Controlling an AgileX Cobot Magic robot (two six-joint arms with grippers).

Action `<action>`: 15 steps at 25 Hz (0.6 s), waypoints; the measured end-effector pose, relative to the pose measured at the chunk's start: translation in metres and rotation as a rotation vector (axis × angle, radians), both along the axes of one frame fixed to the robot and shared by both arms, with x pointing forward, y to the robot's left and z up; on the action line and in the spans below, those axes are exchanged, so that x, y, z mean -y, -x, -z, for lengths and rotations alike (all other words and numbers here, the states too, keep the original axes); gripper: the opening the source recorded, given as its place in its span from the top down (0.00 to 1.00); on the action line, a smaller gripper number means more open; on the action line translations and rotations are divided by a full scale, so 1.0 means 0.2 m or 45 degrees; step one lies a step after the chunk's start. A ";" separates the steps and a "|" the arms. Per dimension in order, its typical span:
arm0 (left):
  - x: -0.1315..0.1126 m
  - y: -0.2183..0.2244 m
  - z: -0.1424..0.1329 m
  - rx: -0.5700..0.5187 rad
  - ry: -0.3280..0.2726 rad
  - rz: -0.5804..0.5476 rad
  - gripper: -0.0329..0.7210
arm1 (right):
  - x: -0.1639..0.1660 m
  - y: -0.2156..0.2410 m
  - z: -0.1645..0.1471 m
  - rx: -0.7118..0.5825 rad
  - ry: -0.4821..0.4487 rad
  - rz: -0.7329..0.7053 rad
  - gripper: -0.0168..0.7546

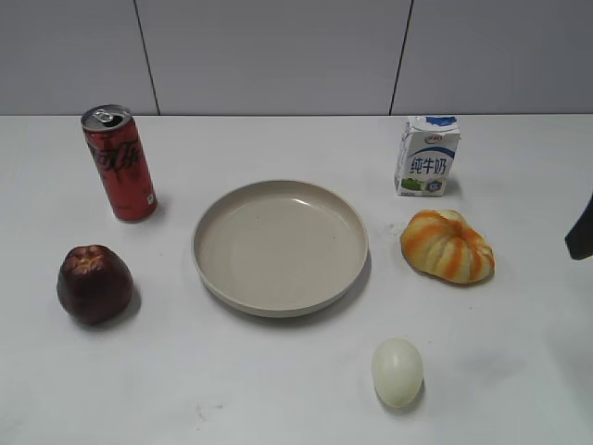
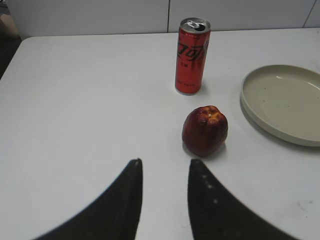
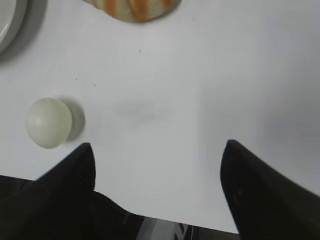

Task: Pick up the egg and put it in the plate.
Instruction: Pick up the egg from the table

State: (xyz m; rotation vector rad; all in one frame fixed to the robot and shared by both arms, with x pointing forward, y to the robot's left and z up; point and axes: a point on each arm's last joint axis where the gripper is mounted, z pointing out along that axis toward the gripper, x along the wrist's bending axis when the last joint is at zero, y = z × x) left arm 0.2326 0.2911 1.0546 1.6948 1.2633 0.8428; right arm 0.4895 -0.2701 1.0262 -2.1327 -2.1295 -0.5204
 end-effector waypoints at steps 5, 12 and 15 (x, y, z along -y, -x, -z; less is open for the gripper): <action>0.00 0.00 0.00 0.000 0.000 0.000 0.65 | -0.29 -0.05 0.11 -0.065 0.022 -0.202 0.21; 0.00 0.00 0.00 0.000 0.000 0.000 0.65 | -0.75 0.00 0.36 -0.196 0.155 -0.324 0.21; 0.00 0.00 0.00 0.000 0.000 0.000 0.65 | -0.84 0.02 0.49 -0.292 0.206 -0.280 0.21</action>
